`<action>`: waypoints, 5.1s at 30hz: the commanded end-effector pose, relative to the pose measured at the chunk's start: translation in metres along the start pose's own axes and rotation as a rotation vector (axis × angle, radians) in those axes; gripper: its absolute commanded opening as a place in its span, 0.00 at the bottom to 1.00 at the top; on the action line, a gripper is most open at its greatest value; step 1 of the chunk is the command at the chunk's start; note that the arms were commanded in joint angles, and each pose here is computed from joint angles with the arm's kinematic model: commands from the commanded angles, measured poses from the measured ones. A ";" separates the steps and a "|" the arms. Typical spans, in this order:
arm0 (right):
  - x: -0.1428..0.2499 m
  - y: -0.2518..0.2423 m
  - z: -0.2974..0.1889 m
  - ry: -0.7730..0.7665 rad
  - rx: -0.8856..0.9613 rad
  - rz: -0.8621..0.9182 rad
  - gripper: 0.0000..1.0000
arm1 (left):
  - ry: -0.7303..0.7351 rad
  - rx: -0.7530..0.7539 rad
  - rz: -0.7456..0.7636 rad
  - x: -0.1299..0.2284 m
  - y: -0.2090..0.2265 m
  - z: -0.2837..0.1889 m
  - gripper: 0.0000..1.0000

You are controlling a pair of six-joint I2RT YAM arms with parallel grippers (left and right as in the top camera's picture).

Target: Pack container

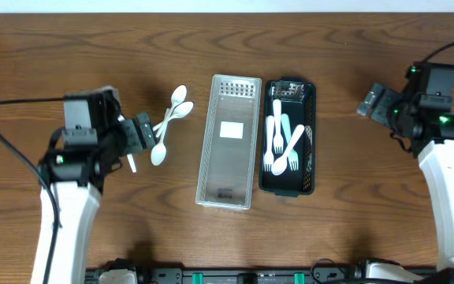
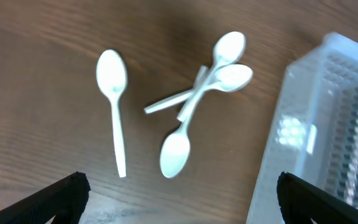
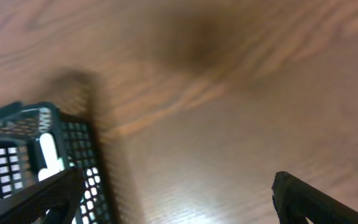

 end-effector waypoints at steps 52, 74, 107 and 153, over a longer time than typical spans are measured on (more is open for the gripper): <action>0.021 -0.013 -0.001 0.148 0.074 0.022 0.99 | 0.372 -0.143 0.086 -0.005 0.050 0.168 0.06; 0.021 -0.013 -0.001 0.150 0.075 0.022 0.99 | 0.276 0.283 0.450 0.039 -0.165 0.063 0.06; 0.022 -0.013 -0.001 0.157 0.077 0.022 0.99 | 0.201 -0.059 0.578 -0.044 -0.043 0.149 0.82; 0.028 -0.016 -0.003 0.194 0.094 0.021 0.99 | -0.073 0.002 0.637 -0.073 -0.074 0.097 0.06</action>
Point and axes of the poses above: each gripper's point midway between its finger pads, its own z axis out along the fingers, its own y axis along the line the jaws close on, x = y × z, the point moved 10 cm from there along -z, back along the fingers, and after that the axes turned 2 degrees about z, right-handed, at the moved point
